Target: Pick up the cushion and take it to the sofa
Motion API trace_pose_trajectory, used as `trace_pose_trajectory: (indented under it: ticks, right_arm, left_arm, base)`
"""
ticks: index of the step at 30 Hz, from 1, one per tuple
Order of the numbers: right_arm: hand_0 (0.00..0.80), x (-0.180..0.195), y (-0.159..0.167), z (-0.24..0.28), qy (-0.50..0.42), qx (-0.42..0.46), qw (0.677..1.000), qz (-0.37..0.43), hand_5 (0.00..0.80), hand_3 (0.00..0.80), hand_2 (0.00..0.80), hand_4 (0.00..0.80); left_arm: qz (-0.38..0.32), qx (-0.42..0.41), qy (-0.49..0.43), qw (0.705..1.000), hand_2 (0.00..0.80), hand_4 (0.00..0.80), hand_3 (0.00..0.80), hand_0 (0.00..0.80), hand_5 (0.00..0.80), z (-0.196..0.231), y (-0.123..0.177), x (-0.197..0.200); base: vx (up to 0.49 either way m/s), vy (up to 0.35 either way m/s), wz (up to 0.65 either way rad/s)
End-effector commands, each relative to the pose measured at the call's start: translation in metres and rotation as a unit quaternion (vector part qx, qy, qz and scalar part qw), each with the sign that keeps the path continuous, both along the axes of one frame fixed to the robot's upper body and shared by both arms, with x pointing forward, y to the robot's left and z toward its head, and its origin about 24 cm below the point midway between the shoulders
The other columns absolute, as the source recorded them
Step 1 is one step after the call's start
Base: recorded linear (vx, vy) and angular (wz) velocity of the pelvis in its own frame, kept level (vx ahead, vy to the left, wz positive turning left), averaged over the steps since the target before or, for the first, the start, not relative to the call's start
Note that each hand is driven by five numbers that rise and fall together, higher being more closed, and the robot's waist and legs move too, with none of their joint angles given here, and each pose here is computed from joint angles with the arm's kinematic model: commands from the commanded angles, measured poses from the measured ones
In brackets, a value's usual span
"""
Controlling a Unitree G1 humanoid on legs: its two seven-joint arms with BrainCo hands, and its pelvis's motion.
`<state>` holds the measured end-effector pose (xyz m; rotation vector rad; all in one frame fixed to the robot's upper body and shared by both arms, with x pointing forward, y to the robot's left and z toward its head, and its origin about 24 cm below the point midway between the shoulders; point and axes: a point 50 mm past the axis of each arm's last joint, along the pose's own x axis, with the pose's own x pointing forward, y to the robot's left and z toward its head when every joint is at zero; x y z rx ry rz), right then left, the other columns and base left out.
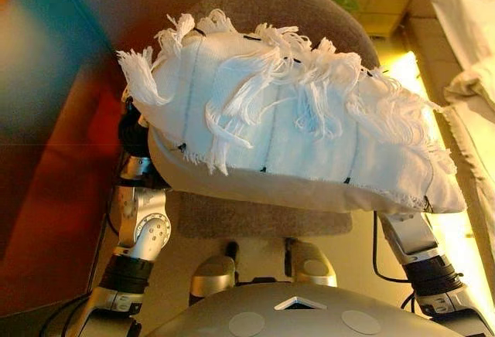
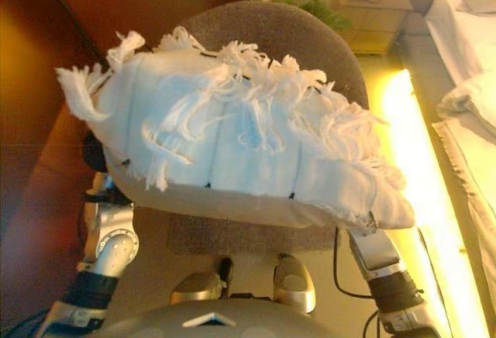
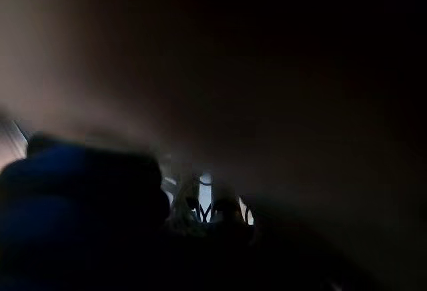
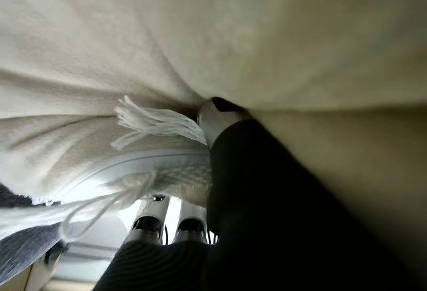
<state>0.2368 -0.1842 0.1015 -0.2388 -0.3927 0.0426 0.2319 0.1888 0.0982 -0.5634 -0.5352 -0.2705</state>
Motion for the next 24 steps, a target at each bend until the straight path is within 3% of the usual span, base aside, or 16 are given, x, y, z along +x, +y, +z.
trace_pose_trajectory:
  ticks: [1,9,14,18,24]
  right_arm:
    - [0.8,-0.004,0.031,0.059,-0.159,0.035,0.982,0.093,0.8,0.8,0.8,0.8]
    - [0.8,-0.007,0.028,0.039,-0.098,0.015,0.988,0.118,0.8,0.8,0.8,0.8]
    - [0.8,-0.003,0.028,0.028,-0.066,0.011,0.991,0.114,0.8,0.8,0.8,0.8]
    - [0.8,0.009,0.027,0.005,0.013,0.046,0.993,0.107,0.8,0.8,0.8,0.8]
    - [0.8,0.002,0.021,-0.039,0.123,0.084,0.986,0.07,0.8,0.8,0.8,0.8]
  left_arm:
    - [-0.097,0.07,-0.084,0.989,0.8,0.8,0.8,0.8,0.8,0.026,-0.036,-0.007]
    - [-0.052,0.044,-0.042,0.997,0.8,0.8,0.8,0.8,0.8,0.011,-0.028,-0.013]
    - [-0.043,0.046,-0.022,0.998,0.8,0.8,0.8,0.8,0.8,0.008,-0.032,-0.008]
    - [0.005,0.057,0.096,0.994,0.8,0.8,0.8,0.8,0.8,-0.025,-0.036,0.006]
    - [0.008,0.115,0.167,0.979,0.8,0.8,0.8,0.8,0.8,-0.053,-0.034,0.002]
  base:
    - [0.487,-0.178,0.29]
    - [0.418,-0.182,0.04]
    - [0.269,0.05,0.15]
    - [0.204,0.125,-0.15]
    - [0.217,0.087,0.2]
